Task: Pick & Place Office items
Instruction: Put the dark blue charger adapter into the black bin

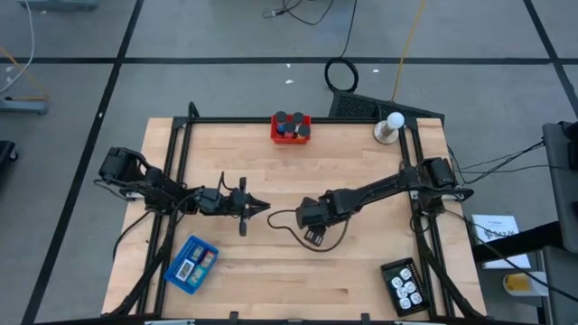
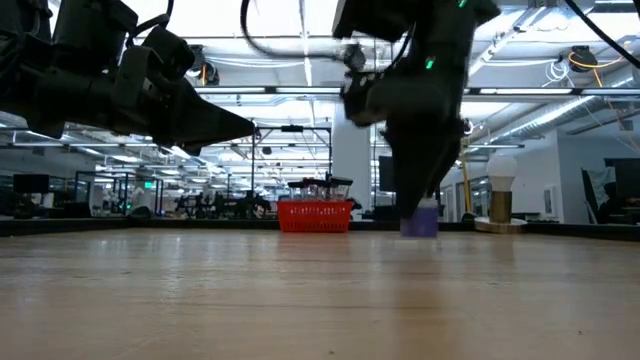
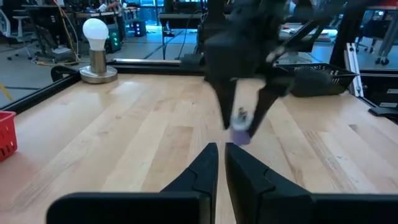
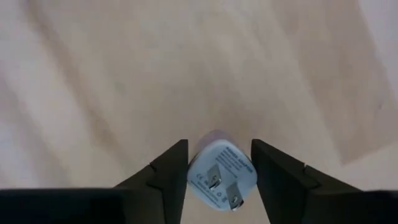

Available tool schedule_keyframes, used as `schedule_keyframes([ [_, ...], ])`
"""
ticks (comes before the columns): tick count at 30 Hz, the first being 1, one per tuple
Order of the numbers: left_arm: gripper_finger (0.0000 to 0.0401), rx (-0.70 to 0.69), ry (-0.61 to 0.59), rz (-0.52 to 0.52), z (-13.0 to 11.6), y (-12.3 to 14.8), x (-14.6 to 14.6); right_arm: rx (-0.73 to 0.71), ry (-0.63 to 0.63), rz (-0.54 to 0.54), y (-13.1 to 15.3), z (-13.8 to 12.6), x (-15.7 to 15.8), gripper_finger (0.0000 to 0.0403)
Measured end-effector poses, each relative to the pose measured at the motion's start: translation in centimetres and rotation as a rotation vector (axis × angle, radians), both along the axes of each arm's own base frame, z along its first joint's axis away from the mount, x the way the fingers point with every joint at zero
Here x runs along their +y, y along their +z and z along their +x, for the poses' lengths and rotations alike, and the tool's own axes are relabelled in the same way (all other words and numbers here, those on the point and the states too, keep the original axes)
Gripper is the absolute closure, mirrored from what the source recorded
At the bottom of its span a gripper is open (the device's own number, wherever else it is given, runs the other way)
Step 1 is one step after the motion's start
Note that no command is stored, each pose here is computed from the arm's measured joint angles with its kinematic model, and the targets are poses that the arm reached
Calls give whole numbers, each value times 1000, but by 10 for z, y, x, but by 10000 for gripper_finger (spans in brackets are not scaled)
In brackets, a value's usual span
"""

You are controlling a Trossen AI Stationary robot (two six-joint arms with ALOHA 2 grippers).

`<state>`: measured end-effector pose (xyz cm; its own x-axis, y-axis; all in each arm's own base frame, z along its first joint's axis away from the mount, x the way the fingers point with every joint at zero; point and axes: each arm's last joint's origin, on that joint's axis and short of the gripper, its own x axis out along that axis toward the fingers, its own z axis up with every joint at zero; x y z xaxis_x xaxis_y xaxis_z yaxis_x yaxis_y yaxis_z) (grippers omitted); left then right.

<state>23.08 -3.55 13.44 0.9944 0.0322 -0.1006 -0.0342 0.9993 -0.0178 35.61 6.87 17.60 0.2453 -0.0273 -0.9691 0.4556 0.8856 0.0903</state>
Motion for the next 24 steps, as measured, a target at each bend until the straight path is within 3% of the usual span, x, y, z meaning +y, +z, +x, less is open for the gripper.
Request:
schedule_keyframes([
  [13,364,1,0,1,0,0,0,-16,-66,44,63,-59,56,249],
  [24,364,0,2,-19,0,0,0,7,-142,125,87,-122,116,250],
])
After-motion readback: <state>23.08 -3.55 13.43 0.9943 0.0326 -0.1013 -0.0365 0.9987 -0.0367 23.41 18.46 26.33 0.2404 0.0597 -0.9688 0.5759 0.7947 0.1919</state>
